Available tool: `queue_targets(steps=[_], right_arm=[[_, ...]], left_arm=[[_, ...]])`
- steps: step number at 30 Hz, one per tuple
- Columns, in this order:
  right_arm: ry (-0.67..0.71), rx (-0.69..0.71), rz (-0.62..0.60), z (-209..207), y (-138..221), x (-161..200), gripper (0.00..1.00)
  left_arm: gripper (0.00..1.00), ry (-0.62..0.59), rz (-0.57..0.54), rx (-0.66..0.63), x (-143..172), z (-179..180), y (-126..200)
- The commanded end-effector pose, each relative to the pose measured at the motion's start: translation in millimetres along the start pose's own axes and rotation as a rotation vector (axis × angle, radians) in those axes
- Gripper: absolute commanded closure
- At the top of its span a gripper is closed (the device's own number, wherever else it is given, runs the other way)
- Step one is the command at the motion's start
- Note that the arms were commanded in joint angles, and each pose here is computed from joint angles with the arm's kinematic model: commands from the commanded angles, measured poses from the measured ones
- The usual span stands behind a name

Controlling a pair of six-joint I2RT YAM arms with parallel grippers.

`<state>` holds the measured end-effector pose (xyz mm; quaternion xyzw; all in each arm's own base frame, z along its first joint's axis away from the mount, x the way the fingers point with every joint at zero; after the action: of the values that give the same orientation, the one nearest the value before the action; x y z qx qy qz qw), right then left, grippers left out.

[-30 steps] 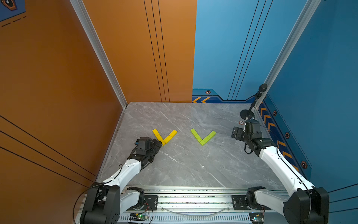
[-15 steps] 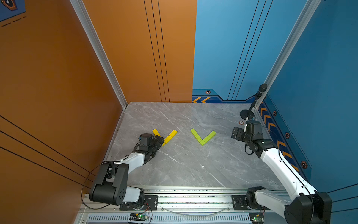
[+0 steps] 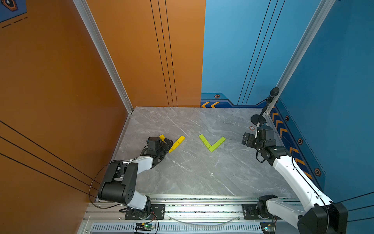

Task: Assemble the letter v with building blocks
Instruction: Adjust the building block at the center of the board.

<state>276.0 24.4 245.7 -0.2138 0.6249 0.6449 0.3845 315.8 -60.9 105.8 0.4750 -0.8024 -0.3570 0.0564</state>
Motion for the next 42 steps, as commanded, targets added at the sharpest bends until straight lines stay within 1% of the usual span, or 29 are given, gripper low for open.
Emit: queue_targets(steps=[1,31,38,42], right_arm=[[-0.013,-0.018,-0.006,3,10,-5,0.00],[-0.002,-0.031,0.012,12,4,-2,0.00],[0.003,-0.030,0.009,13,5,-2,0.00],[0.005,-0.030,0.012,14,5,-1,0.00]], left_arm=[[0.02,-0.017,0.035,0.006,5,-5,-5],[0.02,-0.005,0.053,0.016,9,-12,-10],[0.02,-0.001,0.057,0.005,11,-8,-10],[0.02,0.009,0.047,0.006,7,-6,-5]])
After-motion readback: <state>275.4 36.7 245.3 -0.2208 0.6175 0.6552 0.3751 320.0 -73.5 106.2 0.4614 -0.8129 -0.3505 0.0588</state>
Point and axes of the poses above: each gripper's point midway between its finger pads, its own y axis back along the fingers, its own z axis along the line the jaws close on, x = y × z, the point moved 8 cm from there along y, back along the fingers, and after that the axes turned 1 degree about y, right-handed, at the moved point
